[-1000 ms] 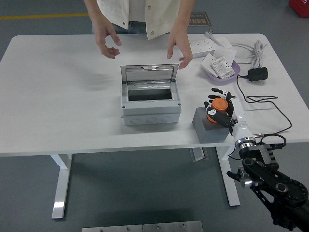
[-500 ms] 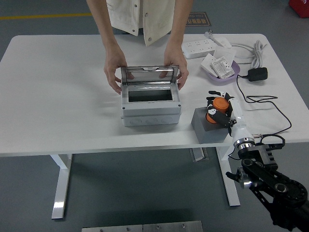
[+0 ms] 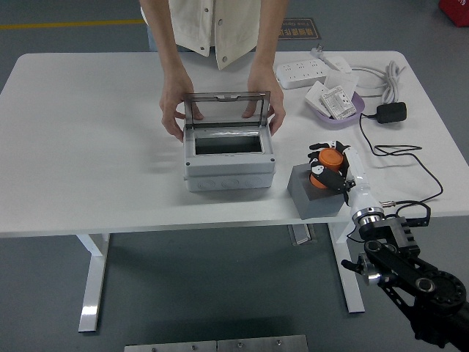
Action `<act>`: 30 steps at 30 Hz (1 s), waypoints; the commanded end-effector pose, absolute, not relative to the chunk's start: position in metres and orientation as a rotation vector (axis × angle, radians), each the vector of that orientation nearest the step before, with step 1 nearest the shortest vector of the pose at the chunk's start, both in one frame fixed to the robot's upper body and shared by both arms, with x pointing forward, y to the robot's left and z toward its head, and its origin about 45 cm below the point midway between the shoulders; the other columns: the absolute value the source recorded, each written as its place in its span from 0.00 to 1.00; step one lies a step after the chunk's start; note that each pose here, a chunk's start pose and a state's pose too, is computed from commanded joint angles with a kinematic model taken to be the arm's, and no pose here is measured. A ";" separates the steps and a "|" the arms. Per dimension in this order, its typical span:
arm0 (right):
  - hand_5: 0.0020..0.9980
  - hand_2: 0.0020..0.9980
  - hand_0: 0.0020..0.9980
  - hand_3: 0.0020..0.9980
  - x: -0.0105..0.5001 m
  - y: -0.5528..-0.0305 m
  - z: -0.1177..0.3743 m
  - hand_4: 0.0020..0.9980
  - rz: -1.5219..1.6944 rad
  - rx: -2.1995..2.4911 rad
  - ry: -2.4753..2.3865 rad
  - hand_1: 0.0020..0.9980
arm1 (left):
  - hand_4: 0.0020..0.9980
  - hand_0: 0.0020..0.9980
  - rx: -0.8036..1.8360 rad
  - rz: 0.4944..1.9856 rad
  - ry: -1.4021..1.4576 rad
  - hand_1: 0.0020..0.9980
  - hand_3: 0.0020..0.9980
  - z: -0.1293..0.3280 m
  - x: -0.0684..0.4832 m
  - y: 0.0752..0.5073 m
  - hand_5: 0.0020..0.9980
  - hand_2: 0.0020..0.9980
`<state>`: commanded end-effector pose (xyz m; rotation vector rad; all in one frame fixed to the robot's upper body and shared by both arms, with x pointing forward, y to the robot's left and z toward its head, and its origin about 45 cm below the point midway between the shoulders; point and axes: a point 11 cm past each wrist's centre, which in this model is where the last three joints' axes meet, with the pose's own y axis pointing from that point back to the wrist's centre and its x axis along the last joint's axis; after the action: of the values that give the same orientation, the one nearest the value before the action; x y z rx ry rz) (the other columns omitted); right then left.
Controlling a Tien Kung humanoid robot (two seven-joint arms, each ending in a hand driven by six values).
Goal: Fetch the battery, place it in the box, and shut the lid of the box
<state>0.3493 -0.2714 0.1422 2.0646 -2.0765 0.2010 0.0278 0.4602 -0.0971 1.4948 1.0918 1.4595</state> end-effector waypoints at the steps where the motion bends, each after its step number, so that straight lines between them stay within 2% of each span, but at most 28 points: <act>1: 0.00 0.33 0.54 0.24 0.350 -0.272 0.144 0.01 0.208 2.065 -2.078 0.38 | 0.89 0.69 1.494 1.462 1.088 0.80 0.79 -0.097 0.028 0.460 0.36 0.76; 22: 0.00 0.36 0.55 0.25 0.361 -0.261 0.187 0.03 0.356 2.140 -2.067 0.41 | 0.89 0.70 1.489 1.479 1.068 0.80 0.79 -0.096 0.031 0.462 0.37 0.75; 23: 0.00 0.35 0.45 0.24 0.361 -0.259 0.189 0.02 0.367 2.148 -2.062 0.36 | 0.89 0.70 1.488 1.480 1.068 0.80 0.78 -0.096 0.032 0.462 0.37 0.75; 28: 0.00 0.35 0.45 0.24 0.361 -0.243 0.204 0.02 0.435 2.206 -2.012 0.36 | 0.89 0.70 1.485 1.485 1.067 0.80 0.78 -0.096 0.033 0.463 0.37 0.75; 29: 0.00 0.32 0.20 0.23 0.361 -0.240 0.206 0.00 0.448 2.214 -2.001 0.23 | 0.89 0.70 1.484 1.486 1.067 0.80 0.78 -0.096 0.033 0.463 0.39 0.75; 30: 0.00 0.32 0.20 0.23 0.361 -0.236 0.209 0.00 0.471 2.222 -1.982 0.23 | 0.89 0.70 1.484 1.487 1.067 0.80 0.78 -0.096 0.033 0.463 0.39 0.75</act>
<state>0.3612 -0.2357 0.2091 2.2215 -1.9816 0.4711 0.0331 0.4634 -0.0956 1.4839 1.0668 1.4865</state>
